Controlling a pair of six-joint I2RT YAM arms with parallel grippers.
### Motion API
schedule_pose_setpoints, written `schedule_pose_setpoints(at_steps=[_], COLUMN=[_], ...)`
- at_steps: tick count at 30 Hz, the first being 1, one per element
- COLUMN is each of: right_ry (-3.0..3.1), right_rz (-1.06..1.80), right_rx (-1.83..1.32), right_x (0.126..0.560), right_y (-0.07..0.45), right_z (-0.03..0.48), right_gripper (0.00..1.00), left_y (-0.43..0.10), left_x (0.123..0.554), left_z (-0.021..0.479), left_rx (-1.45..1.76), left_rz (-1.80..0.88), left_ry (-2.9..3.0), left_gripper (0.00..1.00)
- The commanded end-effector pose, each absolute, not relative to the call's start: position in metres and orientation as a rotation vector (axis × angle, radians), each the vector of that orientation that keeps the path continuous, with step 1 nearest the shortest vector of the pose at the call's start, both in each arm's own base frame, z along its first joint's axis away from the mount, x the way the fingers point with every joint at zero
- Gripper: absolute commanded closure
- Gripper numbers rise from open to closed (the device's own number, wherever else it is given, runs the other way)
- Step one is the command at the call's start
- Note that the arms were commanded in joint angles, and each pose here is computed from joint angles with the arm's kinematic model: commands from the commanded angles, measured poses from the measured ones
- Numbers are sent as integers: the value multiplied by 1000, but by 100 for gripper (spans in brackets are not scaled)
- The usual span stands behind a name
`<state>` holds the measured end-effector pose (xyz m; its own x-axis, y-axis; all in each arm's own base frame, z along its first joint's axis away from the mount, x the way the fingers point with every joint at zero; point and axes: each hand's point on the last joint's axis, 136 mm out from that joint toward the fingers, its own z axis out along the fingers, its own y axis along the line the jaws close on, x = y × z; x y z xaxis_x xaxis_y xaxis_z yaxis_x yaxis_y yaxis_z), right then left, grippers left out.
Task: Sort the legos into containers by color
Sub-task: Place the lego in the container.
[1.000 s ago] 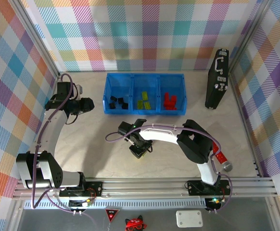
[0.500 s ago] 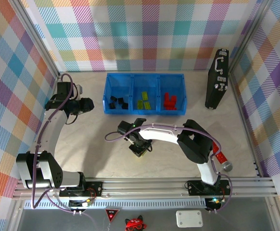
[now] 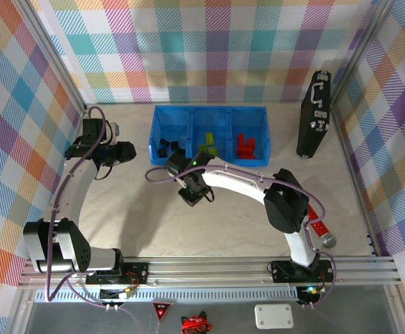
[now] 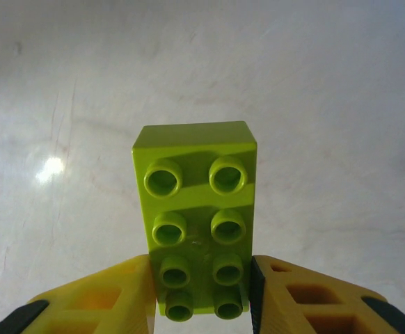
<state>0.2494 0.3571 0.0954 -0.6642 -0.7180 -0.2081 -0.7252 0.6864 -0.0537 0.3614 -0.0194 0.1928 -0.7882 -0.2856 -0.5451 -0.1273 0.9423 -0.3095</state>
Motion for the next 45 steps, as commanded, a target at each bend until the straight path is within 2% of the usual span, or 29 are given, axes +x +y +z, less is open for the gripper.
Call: schedule_pose_setpoints(at_steps=[1, 12, 19, 32, 45], right_ry=[2694, 2689, 2613, 2545, 2457], right_rz=[21, 67, -159, -268, -450], right_rx=[-1067, -498, -302, -180, -197], right_x=[281, 381, 431, 490, 517], right_y=[347, 321, 304, 289, 279], right_z=[109, 146, 143, 102, 72], right_gripper=[62, 63, 64, 64, 62], left_y=[-19, -20, -22, -22, -20], left_x=[356, 357, 357, 357, 357], left_z=[191, 191, 192, 192, 194], left_rx=[-278, -275, -271, -276, -275], left_rz=[-352, -357, -371, -375, -359], left_ry=[2489, 2486, 2482, 2477, 2469], left_gripper=[56, 56, 56, 56, 56])
